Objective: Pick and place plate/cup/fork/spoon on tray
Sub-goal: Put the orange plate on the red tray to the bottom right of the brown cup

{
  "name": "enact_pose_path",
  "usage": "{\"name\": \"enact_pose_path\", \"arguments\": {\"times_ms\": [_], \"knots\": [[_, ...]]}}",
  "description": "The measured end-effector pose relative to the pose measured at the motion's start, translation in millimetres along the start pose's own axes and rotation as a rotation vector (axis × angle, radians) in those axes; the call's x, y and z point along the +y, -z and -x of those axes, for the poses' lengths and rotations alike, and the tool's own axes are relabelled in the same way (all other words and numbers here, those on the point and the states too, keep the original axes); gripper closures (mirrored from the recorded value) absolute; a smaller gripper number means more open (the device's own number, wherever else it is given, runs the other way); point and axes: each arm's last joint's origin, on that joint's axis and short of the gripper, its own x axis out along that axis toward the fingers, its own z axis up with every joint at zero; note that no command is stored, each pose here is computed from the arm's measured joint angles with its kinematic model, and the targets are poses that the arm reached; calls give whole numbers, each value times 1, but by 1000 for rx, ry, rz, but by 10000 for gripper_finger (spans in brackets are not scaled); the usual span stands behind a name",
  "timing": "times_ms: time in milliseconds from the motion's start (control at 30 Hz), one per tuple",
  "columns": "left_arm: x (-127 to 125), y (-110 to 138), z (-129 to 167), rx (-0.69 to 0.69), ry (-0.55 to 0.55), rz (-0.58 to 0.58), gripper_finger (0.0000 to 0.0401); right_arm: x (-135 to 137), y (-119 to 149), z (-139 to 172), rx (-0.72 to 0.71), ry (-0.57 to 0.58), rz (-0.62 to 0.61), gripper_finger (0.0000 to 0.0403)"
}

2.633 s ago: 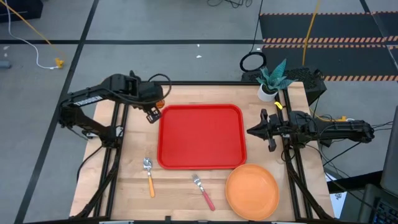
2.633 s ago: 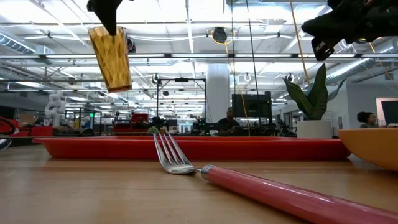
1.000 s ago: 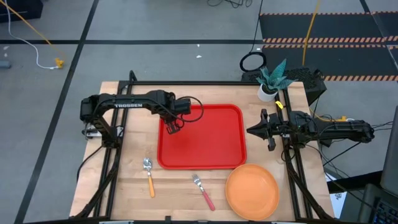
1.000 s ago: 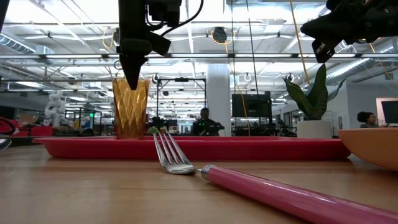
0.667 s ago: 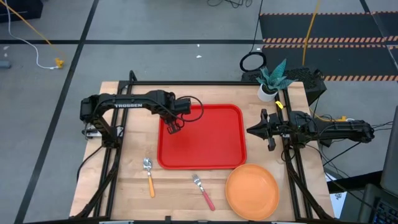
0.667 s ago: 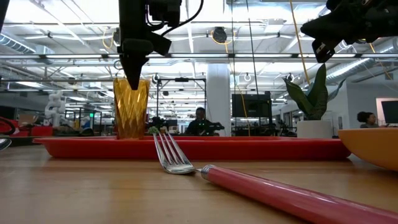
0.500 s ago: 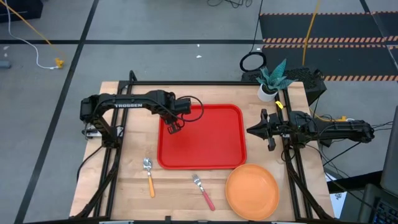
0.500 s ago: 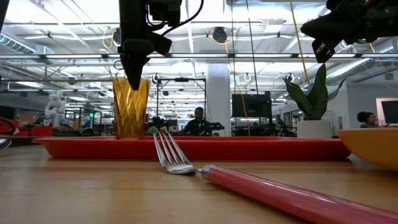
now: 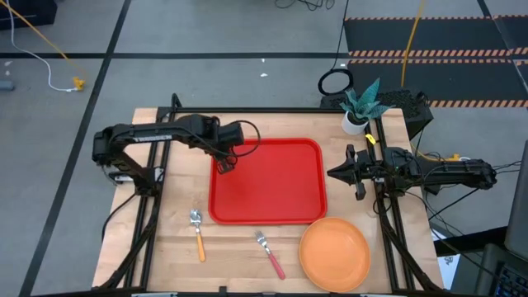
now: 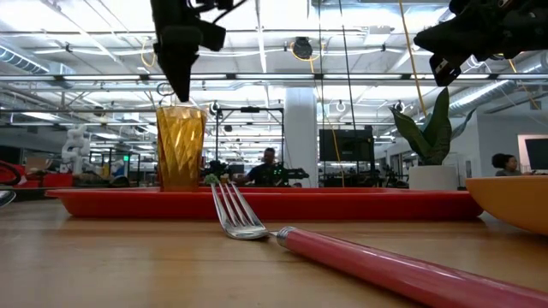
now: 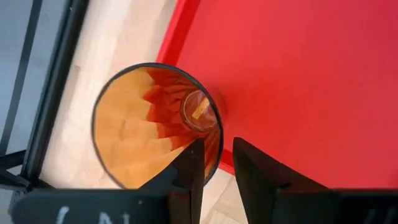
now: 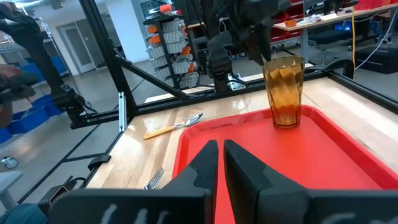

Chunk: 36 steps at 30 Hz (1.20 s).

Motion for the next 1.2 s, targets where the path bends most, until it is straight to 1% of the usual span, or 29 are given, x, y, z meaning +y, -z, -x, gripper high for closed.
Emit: {"name": "enact_pose_path", "arguments": {"times_ms": [233,400,500,667,800,933,1033,1133,1200], "knots": [[8,14,29,-97,19,31,313,0,0,0,0,0,-4,385],[8,30,54,-177,52,68,313,-1,1,-2,16,4,-44,385],[2,43,71,-227,86,65,313,-1,3,-4,33,9,-65,385],[-13,67,100,-363,108,34,313,-3,7,-10,71,21,-103,385],[-27,82,113,-431,115,-3,313,2,10,-16,108,-5,-153,385],[-42,93,120,-474,99,-43,313,14,17,-18,170,-68,-235,384],[-53,98,122,-505,92,-62,313,28,21,-20,202,-73,-255,384],[-63,102,123,-526,79,-78,313,48,18,-22,237,-79,-269,384],[-68,104,124,-538,73,-85,313,62,16,-23,288,-66,-275,384]]}}
